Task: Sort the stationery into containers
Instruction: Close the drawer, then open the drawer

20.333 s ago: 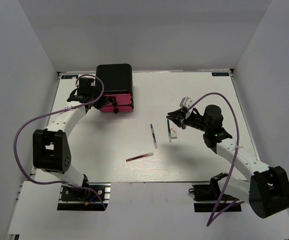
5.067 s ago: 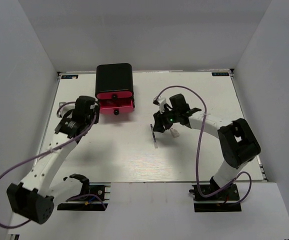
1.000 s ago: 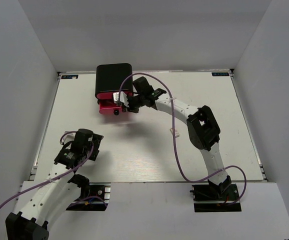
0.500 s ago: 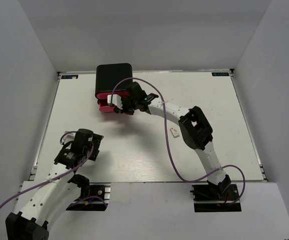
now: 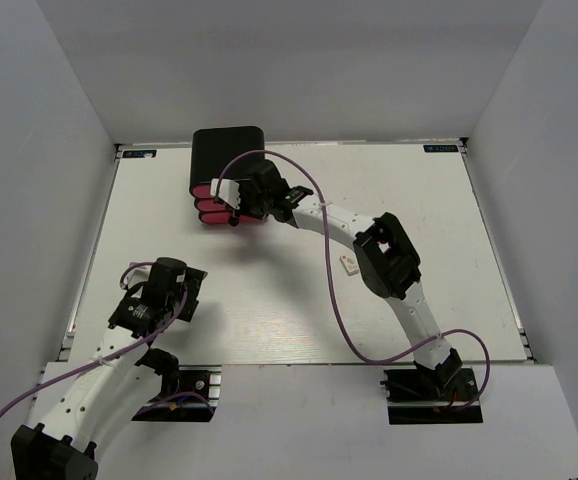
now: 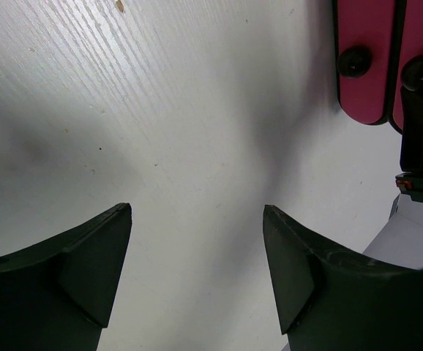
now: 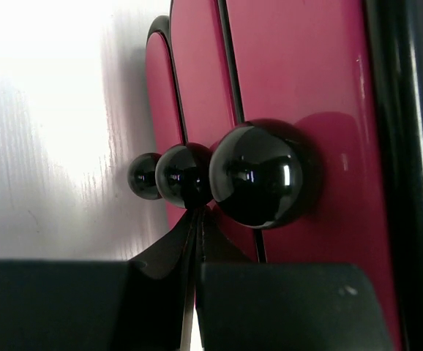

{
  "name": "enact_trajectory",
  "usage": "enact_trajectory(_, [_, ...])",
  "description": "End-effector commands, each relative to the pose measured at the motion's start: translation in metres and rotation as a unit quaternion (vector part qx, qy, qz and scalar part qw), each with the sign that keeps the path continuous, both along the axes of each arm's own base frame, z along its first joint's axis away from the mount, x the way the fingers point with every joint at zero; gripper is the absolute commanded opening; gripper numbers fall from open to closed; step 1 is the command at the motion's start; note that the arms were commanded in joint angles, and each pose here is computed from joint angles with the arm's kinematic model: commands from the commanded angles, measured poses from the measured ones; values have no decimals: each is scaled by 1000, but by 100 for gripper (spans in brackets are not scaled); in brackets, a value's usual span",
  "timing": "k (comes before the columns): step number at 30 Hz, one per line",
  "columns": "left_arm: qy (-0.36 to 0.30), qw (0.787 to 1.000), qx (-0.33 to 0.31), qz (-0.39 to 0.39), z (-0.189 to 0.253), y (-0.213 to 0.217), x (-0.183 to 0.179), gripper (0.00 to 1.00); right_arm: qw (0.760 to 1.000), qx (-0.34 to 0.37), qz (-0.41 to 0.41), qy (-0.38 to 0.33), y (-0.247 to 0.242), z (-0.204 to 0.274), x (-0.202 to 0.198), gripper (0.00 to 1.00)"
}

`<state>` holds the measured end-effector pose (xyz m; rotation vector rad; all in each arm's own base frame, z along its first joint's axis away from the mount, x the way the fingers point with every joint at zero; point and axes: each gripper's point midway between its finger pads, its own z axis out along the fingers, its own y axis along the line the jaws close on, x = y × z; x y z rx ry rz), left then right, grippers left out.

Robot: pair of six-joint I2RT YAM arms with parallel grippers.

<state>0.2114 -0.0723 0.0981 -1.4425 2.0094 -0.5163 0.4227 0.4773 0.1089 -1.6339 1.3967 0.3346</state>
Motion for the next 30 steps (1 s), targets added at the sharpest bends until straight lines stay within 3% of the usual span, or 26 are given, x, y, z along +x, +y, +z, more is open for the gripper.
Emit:
enact_trajectory(1, [-4,1000,1,-4,1,-1,1,82,998,42,-17,-52,15,36,18,0])
enact_trajectory(8, [-24,1000,-11,-7,9,-6,9,82,998,43,-6,-39,13,35,13,0])
enact_trajectory(11, [-44,999,-20,-23,8,-13,17,81,998,35,56,2,9,26,-22,0])
enact_trajectory(12, [-54,998,-24,-32,9,-17,20,78,994,61,92,-1,9,58,-39,0])
enact_trajectory(14, [-93,994,-37,-41,14,-24,32,76,992,49,112,19,-10,42,-64,6])
enact_trajectory(16, [-107,992,-43,-55,4,-29,37,75,989,68,129,15,-24,59,-86,31])
enact_trajectory(17, [-111,991,-49,-61,0,-33,41,73,989,45,130,45,-40,28,-102,46])
enact_trajectory(18, [-151,984,-64,-64,13,-39,53,70,989,58,130,26,-47,51,-106,76])
enact_trajectory(19, [-154,984,-60,-68,4,-39,54,67,990,66,118,32,-51,54,-109,90])
enact_trajectory(20, [-164,981,-68,-74,5,-43,57,64,991,56,106,55,-65,30,-117,90])
enact_trajectory(21, [-181,978,-73,-74,8,-47,67,61,992,73,94,40,-72,49,-114,90])
enact_trajectory(25, [-190,976,-70,-78,-4,-52,85,32,992,71,-8,102,-112,30,-105,90])
enact_trajectory(26, [-192,976,-70,-79,-7,-54,90,30,991,74,-15,110,-117,33,-105,89])
enact_trajectory(27, [-214,971,-72,-82,3,-57,100,30,989,76,-28,123,-124,30,-104,85])
enact_trajectory(30, [-200,973,-57,-96,-5,-67,123,34,978,90,-80,169,-157,22,-93,59])
